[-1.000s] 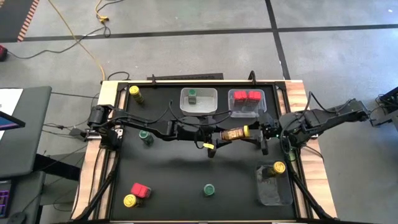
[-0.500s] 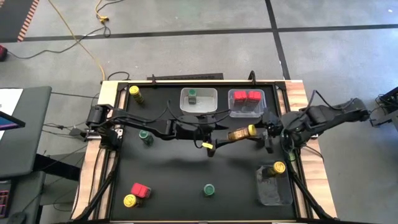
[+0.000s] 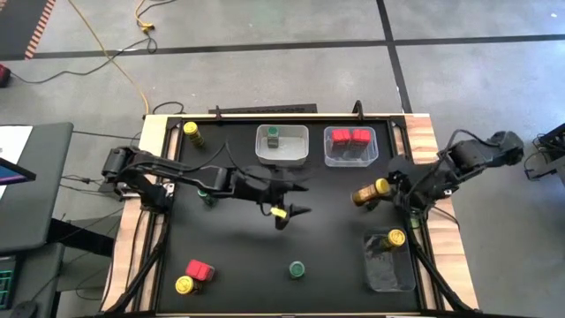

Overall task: Sort spices by type
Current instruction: Put the right yellow seasoning can into the black bin

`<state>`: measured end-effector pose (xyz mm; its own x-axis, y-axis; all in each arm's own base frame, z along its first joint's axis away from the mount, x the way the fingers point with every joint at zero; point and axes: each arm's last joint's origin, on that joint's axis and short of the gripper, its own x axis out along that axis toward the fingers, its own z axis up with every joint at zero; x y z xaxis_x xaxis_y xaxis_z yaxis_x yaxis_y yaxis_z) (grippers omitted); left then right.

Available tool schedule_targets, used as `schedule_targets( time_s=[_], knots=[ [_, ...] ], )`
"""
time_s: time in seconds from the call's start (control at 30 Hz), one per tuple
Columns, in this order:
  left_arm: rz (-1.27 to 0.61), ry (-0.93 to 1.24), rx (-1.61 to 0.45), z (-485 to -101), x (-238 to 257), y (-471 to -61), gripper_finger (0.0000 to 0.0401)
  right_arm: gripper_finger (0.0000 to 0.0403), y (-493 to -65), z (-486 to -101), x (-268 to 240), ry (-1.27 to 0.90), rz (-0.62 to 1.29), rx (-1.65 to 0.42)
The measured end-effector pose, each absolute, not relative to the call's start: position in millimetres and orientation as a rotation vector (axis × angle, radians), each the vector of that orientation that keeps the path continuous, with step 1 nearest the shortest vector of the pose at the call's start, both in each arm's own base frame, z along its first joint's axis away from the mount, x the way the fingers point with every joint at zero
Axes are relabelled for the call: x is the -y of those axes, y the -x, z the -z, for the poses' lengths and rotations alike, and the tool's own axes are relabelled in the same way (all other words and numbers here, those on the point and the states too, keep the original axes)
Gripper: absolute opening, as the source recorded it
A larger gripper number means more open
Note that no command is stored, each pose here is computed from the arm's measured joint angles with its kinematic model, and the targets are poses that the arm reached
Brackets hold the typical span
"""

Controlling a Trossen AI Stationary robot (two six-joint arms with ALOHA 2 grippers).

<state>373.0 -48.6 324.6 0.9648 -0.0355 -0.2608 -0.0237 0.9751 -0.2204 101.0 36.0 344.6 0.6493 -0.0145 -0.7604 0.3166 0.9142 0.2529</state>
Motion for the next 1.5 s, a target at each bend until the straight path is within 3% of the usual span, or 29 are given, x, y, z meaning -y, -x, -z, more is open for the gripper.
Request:
schedule_targets(
  time_s=[0.37, 0.5, 0.6, 0.73, 1.07, 1.5],
  knots=[
    [0.089, 0.199, -0.318, -320, 74, -368, 0.0303, 0.0246, -124, -343, -80, -0.332, 0.226, -1.158],
    [0.18, 0.183, -0.319, -319, 78, -367, 0.0303, 0.0246, -132, -345, -99, -0.336, 0.226, -1.183],
    [0.189, 0.196, -0.349, -311, 76, -356, 0.0303, 0.0246, -136, -342, -112, -0.31, 0.217, -1.208],
    [0.195, 0.212, -0.23, -308, 73, -329, 0.0303, 0.0246, -138, -337, -127, -0.269, 0.184, -1.256],
    [0.041, 0.268, -0.113, -290, 71, -259, 0.0303, 0.0246, -144, -317, -155, -0.189, 0.205, -1.354],
    [0.019, 0.239, -0.101, -291, 71, -252, 0.0303, 0.0246, -160, -293, -167, -0.036, 0.213, -1.465]
  ],
)
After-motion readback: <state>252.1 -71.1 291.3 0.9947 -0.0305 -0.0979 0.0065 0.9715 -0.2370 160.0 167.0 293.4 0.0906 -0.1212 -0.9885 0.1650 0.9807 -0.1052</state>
